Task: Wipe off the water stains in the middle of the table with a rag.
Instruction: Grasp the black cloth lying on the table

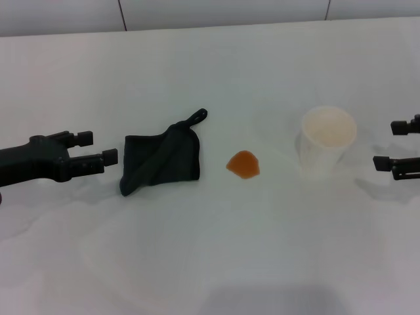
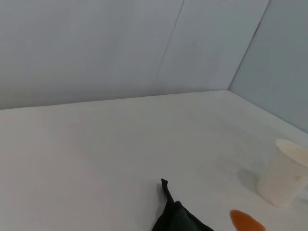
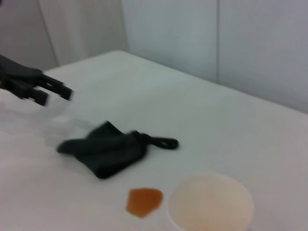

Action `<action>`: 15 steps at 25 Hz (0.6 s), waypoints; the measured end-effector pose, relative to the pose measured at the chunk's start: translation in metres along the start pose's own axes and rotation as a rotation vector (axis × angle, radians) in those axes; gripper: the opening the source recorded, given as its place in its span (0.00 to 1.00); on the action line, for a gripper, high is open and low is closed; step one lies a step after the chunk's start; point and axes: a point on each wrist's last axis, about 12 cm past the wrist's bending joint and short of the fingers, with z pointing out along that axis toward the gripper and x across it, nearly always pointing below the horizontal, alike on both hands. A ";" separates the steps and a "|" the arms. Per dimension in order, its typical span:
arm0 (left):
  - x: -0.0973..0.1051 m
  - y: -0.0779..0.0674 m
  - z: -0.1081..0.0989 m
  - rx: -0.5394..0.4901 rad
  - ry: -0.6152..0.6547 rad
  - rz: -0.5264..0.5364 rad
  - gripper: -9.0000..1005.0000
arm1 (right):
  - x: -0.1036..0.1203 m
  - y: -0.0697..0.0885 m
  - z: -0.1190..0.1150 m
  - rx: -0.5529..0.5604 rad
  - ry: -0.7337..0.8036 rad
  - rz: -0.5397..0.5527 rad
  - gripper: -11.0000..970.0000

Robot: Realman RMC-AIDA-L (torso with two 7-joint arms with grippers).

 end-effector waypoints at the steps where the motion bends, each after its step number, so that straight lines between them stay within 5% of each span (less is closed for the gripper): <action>1: 0.000 0.000 0.000 0.000 0.000 0.000 0.74 | -0.004 0.001 -0.003 -0.008 -0.006 -0.013 0.90; 15: 0.000 -0.001 0.000 0.013 0.009 -0.022 0.74 | -0.041 0.019 0.023 -0.155 -0.028 -0.214 0.90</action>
